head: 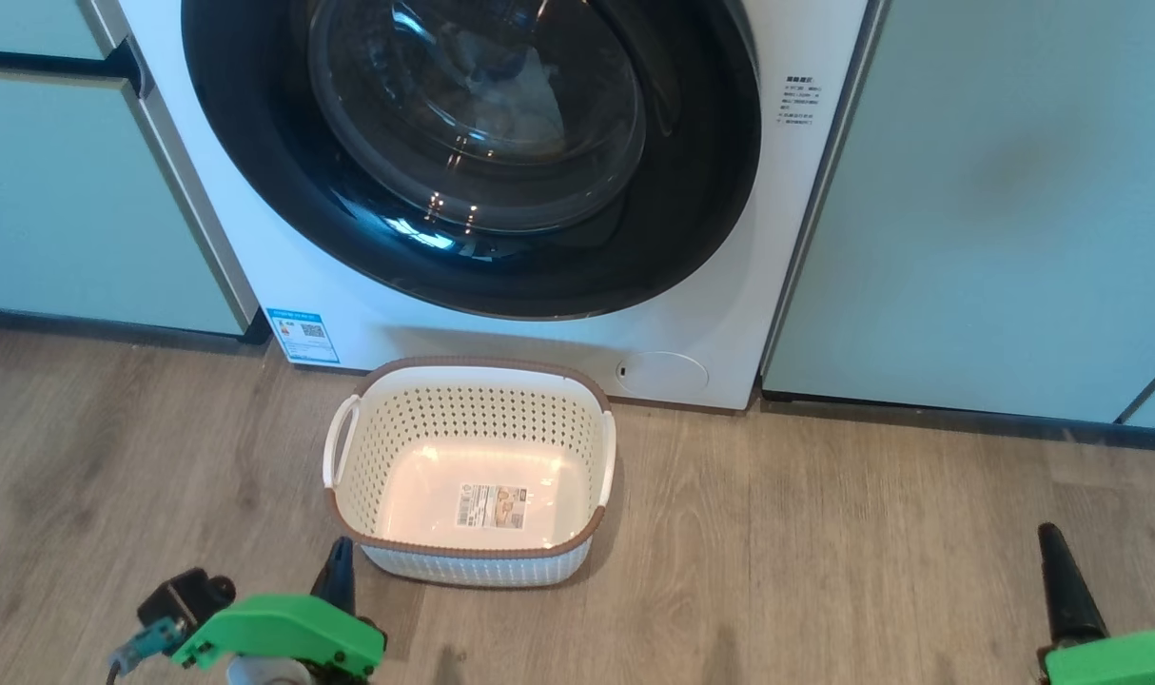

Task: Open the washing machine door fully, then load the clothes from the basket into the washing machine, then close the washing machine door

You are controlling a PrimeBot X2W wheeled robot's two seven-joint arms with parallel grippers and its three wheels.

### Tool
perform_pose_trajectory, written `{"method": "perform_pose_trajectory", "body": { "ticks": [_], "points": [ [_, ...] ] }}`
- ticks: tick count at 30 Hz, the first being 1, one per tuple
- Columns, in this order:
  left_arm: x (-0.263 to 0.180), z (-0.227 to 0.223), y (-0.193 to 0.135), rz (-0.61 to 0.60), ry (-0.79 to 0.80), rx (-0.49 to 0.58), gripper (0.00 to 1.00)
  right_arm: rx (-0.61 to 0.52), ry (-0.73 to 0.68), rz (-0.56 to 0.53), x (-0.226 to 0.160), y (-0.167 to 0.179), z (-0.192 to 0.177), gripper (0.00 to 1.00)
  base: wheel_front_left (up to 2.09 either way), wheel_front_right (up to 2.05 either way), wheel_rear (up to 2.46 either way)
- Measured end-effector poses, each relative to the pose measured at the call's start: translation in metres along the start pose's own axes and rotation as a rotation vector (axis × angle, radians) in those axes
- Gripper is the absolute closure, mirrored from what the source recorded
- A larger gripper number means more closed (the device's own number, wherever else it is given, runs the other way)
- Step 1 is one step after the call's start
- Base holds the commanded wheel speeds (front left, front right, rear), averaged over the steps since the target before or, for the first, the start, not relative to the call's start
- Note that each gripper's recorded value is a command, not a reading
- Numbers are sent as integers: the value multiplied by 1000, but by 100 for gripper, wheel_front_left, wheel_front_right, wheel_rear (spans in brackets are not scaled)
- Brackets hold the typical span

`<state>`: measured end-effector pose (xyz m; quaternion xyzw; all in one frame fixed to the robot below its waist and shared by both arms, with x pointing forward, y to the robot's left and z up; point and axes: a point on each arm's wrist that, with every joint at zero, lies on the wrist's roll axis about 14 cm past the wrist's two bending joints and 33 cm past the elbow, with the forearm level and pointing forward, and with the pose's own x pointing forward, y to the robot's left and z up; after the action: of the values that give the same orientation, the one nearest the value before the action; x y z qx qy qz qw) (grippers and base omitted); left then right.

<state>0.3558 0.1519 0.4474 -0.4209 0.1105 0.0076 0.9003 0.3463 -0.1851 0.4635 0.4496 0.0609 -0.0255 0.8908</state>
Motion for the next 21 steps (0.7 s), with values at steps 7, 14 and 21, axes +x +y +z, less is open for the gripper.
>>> {"method": "perform_pose_trajectory", "body": {
  "ticks": [7, 14, 21],
  "points": [
    [1, 4, 2, 4, -1, -95, 100, 88, -2, -6, 2, -2, 2, 100, 0, 0, 0],
    [3, 8, 1, -2, -7, -177, 100, 165, -12, 3, 7, 1, 6, 100, 0, 0, 0],
    [4, 14, 2, -3, -17, -248, 100, 230, -18, 2, 9, 0, 8, 100, 0, 0, 0]
  ]
}}
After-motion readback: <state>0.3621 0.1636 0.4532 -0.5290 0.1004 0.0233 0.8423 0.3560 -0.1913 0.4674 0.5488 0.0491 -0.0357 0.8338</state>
